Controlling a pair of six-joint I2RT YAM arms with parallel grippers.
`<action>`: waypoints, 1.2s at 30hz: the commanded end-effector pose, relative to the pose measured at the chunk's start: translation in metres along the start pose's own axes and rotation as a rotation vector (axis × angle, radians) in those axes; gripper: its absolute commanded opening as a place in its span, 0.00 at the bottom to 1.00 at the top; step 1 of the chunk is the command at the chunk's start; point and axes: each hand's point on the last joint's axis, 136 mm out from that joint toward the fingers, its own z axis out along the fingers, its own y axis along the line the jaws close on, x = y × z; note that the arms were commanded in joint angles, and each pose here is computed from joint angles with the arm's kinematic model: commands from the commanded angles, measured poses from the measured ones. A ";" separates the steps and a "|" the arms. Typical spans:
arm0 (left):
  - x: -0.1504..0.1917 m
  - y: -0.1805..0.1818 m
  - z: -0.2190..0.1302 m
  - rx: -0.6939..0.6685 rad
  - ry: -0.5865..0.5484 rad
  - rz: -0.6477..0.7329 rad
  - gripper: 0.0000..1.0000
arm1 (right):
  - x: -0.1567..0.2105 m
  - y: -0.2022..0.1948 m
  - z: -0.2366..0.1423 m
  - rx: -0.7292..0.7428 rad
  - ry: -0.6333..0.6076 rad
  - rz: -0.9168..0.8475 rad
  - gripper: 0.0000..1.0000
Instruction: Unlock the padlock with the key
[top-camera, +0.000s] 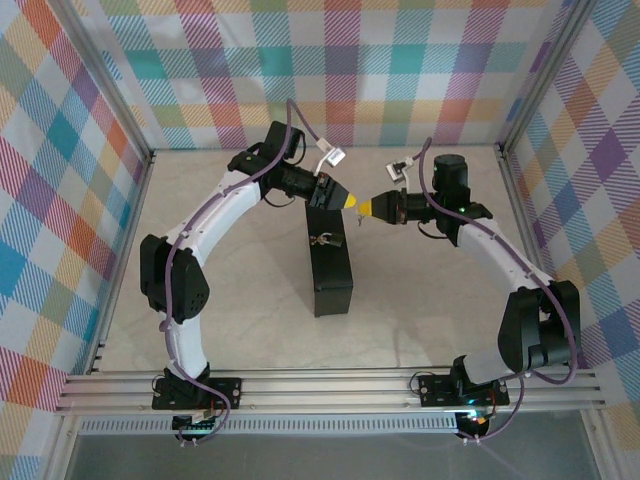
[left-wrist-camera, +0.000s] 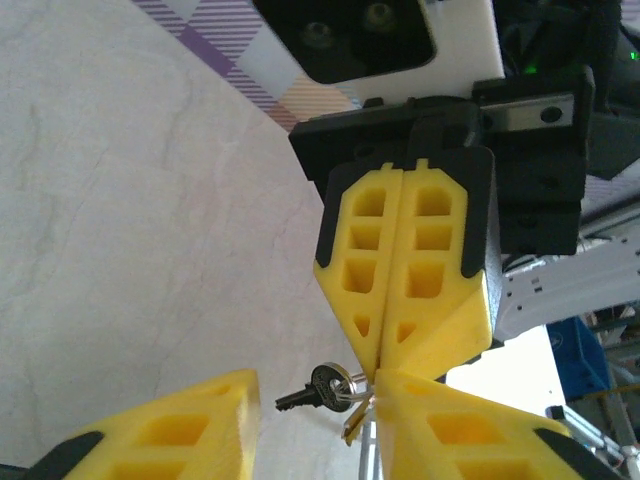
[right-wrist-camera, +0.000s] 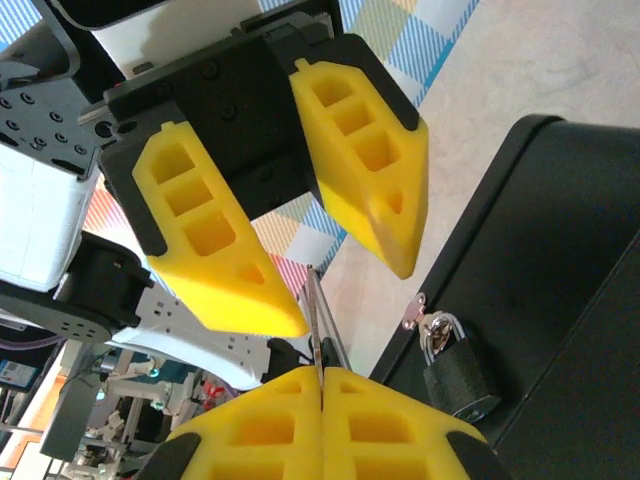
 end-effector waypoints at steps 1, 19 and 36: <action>0.008 -0.014 0.003 0.075 0.034 0.013 0.28 | 0.002 0.010 0.000 -0.027 0.034 -0.037 0.00; -0.015 0.009 0.009 0.000 -0.122 -0.060 0.00 | -0.007 -0.006 -0.005 -0.021 -0.037 0.003 0.31; -0.024 0.005 0.002 0.018 -0.204 -0.049 0.00 | -0.010 -0.015 -0.005 -0.046 -0.110 -0.001 0.20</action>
